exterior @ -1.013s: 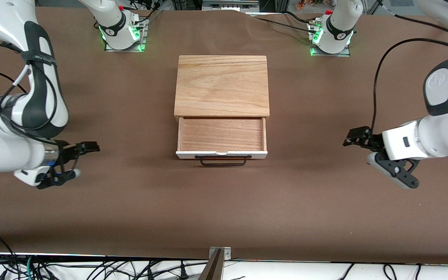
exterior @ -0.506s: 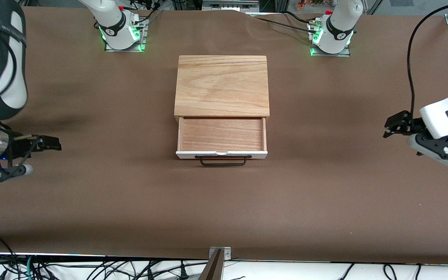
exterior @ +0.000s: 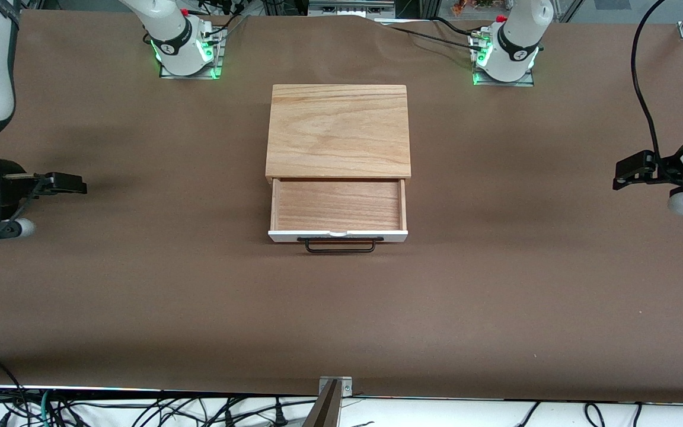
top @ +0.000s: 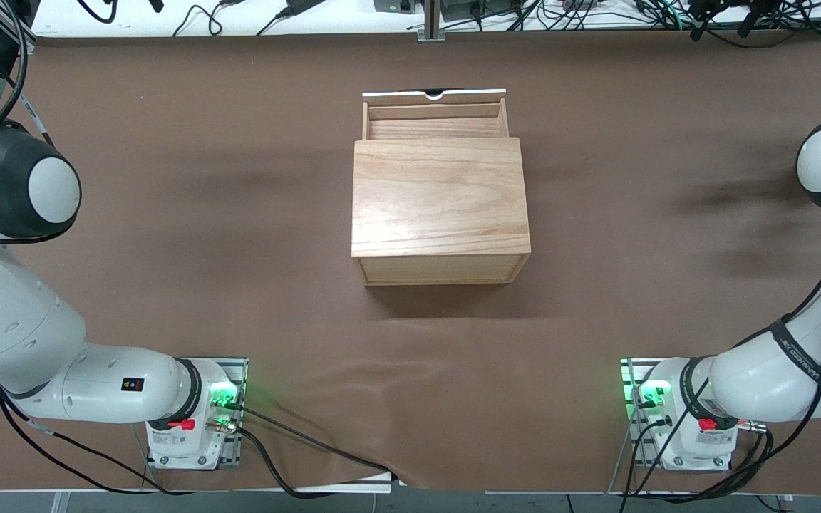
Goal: Pull top drawer with both arms simultaneously
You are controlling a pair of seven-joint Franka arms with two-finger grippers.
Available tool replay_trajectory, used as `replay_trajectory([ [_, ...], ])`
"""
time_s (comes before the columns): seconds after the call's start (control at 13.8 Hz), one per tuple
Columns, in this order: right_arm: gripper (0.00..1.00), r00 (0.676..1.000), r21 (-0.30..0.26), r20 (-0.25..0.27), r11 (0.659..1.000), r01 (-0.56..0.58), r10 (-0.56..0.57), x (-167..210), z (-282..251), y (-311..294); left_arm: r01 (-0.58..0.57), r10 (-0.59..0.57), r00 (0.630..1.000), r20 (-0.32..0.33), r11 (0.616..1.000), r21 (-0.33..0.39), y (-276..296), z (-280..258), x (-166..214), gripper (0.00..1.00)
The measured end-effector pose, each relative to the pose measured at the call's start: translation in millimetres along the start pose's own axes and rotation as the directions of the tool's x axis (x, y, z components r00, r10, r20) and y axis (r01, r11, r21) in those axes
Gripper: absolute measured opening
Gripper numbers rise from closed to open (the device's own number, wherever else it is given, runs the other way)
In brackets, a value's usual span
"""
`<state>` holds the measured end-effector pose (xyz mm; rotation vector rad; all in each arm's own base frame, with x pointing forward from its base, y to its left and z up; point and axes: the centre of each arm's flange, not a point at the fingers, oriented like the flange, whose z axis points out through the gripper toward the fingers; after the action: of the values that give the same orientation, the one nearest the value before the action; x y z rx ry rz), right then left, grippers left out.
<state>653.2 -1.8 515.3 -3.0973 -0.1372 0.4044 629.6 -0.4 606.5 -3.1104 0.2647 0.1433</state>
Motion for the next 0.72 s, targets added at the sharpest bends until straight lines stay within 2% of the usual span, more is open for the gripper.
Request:
replay_trajectory([
  [0.14, 1.00, 0.998, 0.006, -0.022, 0.999, -0.051, 0.051, -6.9, 16.5, 2.5, 0.054, -0.054, 0.998, 0.043, 0.999, -0.007, 1.5, 4.9, -7.6, 1.00],
  [0.43, 1.00, 0.979, 0.013, -0.147, 0.990, -0.138, 0.139, -55.2, 37.5, -1.3, 0.107, -0.106, 0.992, 0.072, 0.994, -0.015, 12.4, 10.6, -13.6, 1.00],
  [0.72, 1.00, 0.970, 0.028, -0.186, 0.988, -0.151, 0.154, -93.3, 34.6, 2.7, 0.104, -0.103, 0.992, 0.079, 0.994, -0.019, 16.8, 12.0, -16.5, 1.00],
])
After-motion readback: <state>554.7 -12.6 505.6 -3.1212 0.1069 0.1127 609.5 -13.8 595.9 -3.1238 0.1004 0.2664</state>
